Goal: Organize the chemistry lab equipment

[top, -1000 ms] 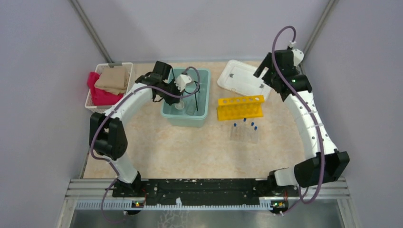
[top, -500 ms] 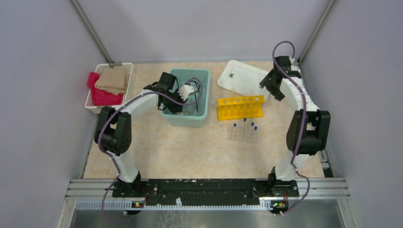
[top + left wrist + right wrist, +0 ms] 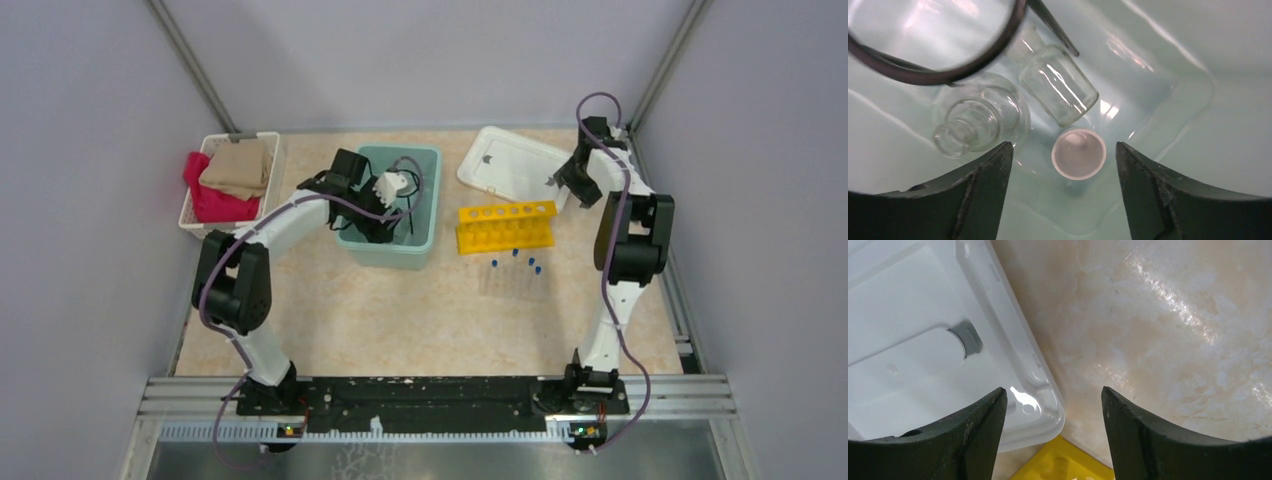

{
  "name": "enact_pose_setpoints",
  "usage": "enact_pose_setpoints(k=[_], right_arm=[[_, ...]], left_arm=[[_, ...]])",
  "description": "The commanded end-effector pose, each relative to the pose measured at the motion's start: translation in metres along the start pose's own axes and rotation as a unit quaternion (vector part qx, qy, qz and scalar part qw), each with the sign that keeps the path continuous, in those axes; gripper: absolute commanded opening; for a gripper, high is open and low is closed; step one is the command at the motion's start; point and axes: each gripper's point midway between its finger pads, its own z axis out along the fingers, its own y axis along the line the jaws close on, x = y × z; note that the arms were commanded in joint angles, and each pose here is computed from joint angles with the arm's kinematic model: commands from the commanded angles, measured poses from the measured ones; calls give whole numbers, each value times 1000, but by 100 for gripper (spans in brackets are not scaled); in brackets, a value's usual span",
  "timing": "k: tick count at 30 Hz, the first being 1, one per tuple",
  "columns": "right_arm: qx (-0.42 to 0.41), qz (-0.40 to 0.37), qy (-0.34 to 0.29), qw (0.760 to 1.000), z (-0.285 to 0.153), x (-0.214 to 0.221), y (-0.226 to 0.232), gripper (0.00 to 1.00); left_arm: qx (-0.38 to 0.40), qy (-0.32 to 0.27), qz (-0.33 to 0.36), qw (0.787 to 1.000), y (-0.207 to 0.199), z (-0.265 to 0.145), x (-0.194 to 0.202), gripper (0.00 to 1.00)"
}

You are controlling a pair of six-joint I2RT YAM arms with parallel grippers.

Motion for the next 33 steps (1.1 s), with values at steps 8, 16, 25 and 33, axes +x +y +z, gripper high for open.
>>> enact_pose_setpoints(k=[8, 16, 25, 33], right_arm=[[1, 2, -28, 1000, 30, -32, 14, 58], [14, -7, -21, 1000, 51, -21, 8, 45], [-9, -13, -30, 999, 50, -23, 14, 18], [-81, 3, -76, 994, -5, -49, 39, 0]], left_arm=[[14, -82, -17, 996, -16, -84, -71, 99], [23, -132, -25, 991, -30, -132, -105, 99], [-10, -151, -43, 988, -17, -166, -112, 99], [-39, -158, -72, 984, -3, -191, -108, 99]])
